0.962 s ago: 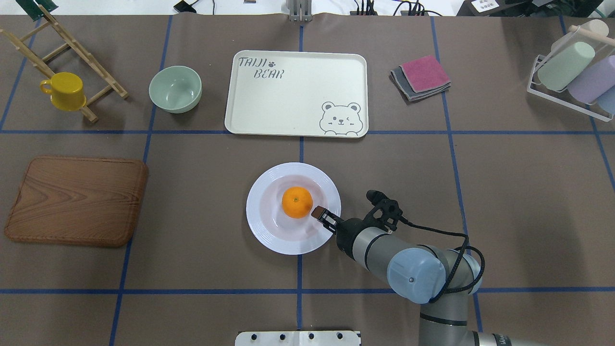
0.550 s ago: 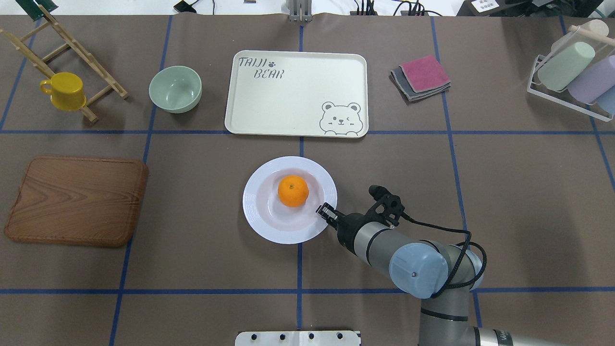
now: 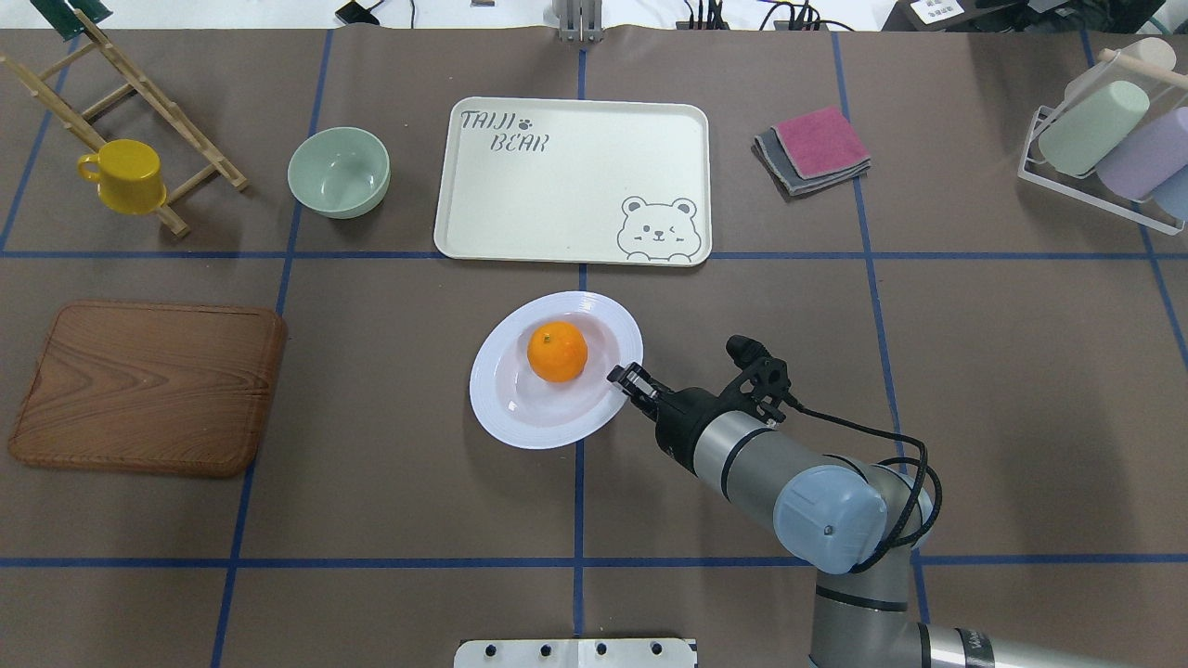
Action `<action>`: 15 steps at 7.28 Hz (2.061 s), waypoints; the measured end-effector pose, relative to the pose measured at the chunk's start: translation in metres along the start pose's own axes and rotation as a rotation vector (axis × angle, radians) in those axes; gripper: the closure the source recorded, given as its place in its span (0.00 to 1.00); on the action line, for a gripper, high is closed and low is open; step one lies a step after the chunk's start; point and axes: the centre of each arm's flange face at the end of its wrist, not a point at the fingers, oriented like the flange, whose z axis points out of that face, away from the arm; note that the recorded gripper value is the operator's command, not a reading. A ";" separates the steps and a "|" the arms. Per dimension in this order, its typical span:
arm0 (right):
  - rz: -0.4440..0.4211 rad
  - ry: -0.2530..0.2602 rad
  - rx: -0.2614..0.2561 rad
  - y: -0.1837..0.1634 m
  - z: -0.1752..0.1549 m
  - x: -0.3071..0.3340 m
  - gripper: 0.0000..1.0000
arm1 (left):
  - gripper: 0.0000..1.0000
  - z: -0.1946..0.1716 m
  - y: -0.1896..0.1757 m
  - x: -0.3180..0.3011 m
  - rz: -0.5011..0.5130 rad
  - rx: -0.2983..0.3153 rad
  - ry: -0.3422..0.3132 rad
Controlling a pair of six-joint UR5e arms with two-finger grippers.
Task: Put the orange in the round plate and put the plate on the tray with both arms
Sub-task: 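Lift the plate with the right gripper and set it on the cream tray, then release the plate and withdraw the right arm away from the tray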
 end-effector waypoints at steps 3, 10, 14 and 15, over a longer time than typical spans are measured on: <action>0.086 -0.126 0.081 -0.028 0.004 -0.061 1.00 | 0.00 0.001 0.000 -0.001 -0.012 -0.002 -0.003; 0.214 -0.052 0.356 -0.125 0.159 -0.096 0.80 | 0.00 -0.002 -0.001 0.003 -0.006 0.003 -0.004; 0.075 0.008 0.341 -0.129 0.154 -0.072 0.00 | 0.00 -0.003 -0.002 0.004 -0.002 0.006 -0.004; -0.009 0.041 0.267 -0.128 0.132 -0.064 0.00 | 0.00 -0.003 -0.002 0.004 -0.003 0.005 -0.004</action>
